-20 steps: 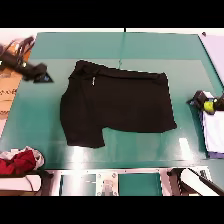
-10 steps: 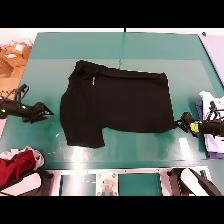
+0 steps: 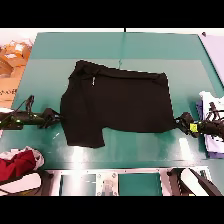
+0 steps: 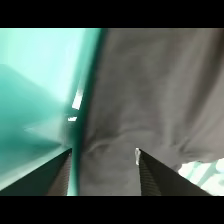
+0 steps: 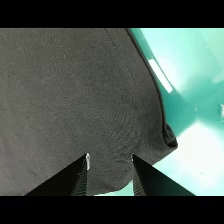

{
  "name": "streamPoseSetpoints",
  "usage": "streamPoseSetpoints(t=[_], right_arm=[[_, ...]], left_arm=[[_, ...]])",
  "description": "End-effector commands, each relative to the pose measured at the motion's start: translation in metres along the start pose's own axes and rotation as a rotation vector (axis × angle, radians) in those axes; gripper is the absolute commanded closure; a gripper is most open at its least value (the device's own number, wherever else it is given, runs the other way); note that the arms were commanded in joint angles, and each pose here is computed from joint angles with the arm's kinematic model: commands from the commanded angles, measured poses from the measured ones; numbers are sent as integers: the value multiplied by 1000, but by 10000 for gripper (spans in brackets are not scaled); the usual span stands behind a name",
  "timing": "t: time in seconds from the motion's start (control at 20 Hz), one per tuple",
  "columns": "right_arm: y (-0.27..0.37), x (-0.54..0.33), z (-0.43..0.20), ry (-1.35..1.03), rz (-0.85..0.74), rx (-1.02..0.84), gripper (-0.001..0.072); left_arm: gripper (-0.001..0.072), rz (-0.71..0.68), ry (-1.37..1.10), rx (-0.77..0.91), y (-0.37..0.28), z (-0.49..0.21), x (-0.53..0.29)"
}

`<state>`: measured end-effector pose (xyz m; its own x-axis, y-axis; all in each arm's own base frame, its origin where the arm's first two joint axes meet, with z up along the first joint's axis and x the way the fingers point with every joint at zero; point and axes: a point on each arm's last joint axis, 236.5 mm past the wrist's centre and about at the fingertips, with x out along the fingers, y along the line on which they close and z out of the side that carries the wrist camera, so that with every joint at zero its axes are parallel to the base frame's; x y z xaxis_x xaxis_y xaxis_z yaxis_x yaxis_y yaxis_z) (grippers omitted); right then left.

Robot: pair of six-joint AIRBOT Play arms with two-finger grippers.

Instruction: Fold the shirts.

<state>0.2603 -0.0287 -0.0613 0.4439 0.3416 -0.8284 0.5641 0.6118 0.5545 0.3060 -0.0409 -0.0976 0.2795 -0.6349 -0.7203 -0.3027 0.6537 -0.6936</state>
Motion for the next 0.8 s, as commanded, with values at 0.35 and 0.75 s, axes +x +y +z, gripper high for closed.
streamPoseSetpoints(t=[0.35,0.75], right_arm=[[-12,3,-8,52,-23,58,290],[-20,54,-35,246,-25,122,313]], left_arm=[[681,-164,-67,52,-25,20,11],[681,-160,-71,80,-28,26,8]])
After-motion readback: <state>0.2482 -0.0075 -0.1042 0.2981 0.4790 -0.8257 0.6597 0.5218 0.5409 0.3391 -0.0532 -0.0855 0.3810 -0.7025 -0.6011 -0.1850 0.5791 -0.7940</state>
